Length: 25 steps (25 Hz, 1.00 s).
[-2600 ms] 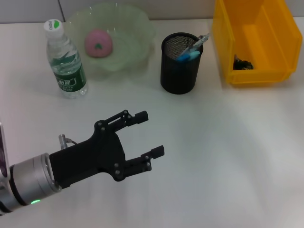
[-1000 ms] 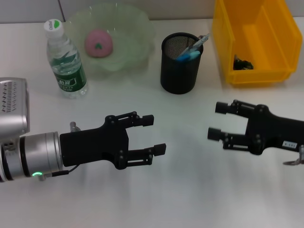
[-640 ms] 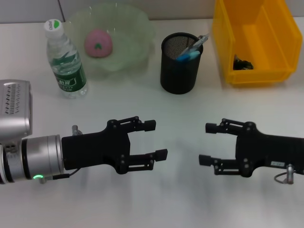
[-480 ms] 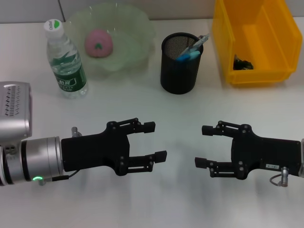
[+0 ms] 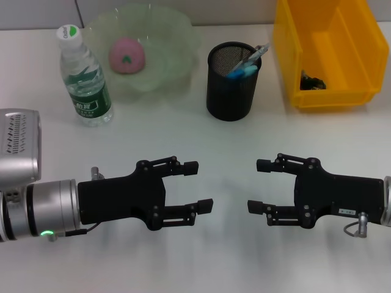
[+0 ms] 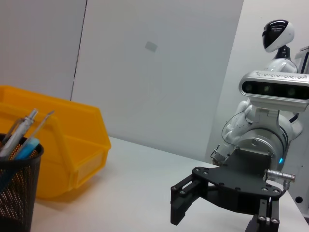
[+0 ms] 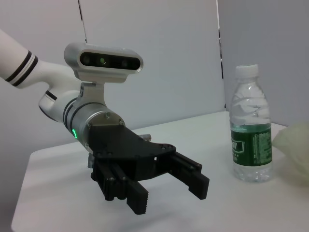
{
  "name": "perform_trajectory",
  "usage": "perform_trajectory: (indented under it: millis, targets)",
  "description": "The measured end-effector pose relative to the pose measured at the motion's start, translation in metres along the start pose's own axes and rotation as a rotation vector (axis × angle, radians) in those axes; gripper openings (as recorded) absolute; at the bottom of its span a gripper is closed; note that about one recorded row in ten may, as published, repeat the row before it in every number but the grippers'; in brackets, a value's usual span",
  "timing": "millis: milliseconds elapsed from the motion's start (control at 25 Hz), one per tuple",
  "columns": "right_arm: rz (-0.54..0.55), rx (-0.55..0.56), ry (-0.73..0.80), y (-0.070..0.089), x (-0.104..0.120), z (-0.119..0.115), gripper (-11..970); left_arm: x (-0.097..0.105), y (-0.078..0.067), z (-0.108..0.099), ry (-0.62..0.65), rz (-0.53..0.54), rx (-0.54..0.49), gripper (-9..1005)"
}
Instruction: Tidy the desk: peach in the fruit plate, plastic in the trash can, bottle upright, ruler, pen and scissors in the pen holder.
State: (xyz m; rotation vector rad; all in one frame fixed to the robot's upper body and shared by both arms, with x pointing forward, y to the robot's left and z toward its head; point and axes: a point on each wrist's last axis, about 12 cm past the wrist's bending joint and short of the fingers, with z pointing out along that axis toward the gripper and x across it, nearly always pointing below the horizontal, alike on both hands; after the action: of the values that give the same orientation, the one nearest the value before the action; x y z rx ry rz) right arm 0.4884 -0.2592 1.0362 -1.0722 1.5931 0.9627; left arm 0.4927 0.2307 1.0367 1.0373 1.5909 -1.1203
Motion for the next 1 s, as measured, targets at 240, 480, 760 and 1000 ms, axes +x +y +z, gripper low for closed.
perform_trajectory:
  millis: [240, 480, 760, 1000]
  targets:
    - [0.0, 0.019, 0.016, -0.0019, 0.002, 0.0027, 810, -0.0004, -0.0002, 0.0001, -0.001, 0.003, 0.003, 778]
    - [0.002, 0.016, 0.017, -0.0017, 0.0018, 0.0042, 810, -0.0001, 0.0, 0.0007, 0.005, 0.008, 0.005, 778]
    - [0.005, 0.012, 0.014, -0.002, 0.0007, 0.0048, 809, -0.0004, 0.0003, 0.0001, 0.008, 0.01, 0.009, 778]
    - [0.006, 0.015, 0.012, -0.0024, 0.0006, 0.0047, 809, -0.0002, 0.0001, -0.0009, 0.008, 0.008, 0.009, 778]
